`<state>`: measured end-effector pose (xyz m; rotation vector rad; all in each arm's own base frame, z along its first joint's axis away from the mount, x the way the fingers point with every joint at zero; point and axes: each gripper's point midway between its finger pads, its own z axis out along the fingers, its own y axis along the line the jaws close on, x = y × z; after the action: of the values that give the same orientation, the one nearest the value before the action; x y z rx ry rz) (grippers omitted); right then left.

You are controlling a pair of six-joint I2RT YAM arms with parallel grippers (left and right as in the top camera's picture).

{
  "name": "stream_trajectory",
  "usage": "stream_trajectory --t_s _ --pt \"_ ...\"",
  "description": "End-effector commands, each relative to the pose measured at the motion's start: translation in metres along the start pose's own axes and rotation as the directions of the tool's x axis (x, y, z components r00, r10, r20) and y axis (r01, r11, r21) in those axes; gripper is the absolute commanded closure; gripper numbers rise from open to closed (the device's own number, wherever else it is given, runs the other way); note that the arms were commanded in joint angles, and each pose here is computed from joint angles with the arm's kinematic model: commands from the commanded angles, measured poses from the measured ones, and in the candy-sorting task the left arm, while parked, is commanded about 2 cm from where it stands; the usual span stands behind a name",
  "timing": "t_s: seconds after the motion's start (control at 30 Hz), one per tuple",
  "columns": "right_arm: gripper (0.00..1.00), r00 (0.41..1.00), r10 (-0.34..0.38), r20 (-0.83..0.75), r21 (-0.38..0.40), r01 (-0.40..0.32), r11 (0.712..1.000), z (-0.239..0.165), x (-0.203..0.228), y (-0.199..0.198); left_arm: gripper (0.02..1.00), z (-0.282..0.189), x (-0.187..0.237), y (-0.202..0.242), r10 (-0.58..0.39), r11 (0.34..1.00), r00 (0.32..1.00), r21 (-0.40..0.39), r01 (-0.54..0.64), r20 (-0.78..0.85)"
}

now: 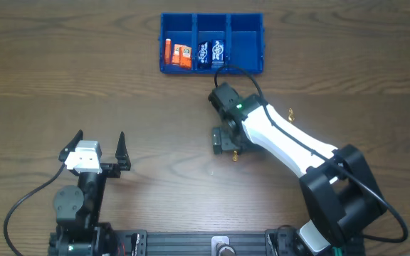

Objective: Sort Candies Into Trays

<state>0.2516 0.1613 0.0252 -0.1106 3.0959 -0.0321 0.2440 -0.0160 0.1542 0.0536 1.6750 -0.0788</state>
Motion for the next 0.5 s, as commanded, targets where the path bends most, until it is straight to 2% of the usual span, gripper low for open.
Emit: stream_trajectory --t_s 0.03,0.13,0.3,0.5 --pt "0.001 1.0 -0.002 -0.009 -0.02 0.001 1.0 0.012 0.01 -0.001 0.02 0.001 0.017 -0.001 0.004 1.0 0.999 0.006 -0.004 -0.047" --pt "0.014 1.0 -0.001 -0.01 -0.043 0.001 0.999 0.017 0.013 0.002 0.02 0.001 0.017 -0.001 0.004 1.0 0.999 0.006 -0.004 -0.047" --pt "0.141 1.0 -0.001 0.004 -0.052 0.001 0.999 0.018 0.01 0.004 0.02 0.001 0.017 -0.001 0.004 1.0 0.999 0.006 -0.004 -0.047" --pt "0.229 1.0 0.005 0.006 -0.053 -0.005 0.999 0.022 0.007 0.004 0.023 0.001 0.017 -0.001 0.004 1.0 0.999 0.006 -0.004 -0.047"
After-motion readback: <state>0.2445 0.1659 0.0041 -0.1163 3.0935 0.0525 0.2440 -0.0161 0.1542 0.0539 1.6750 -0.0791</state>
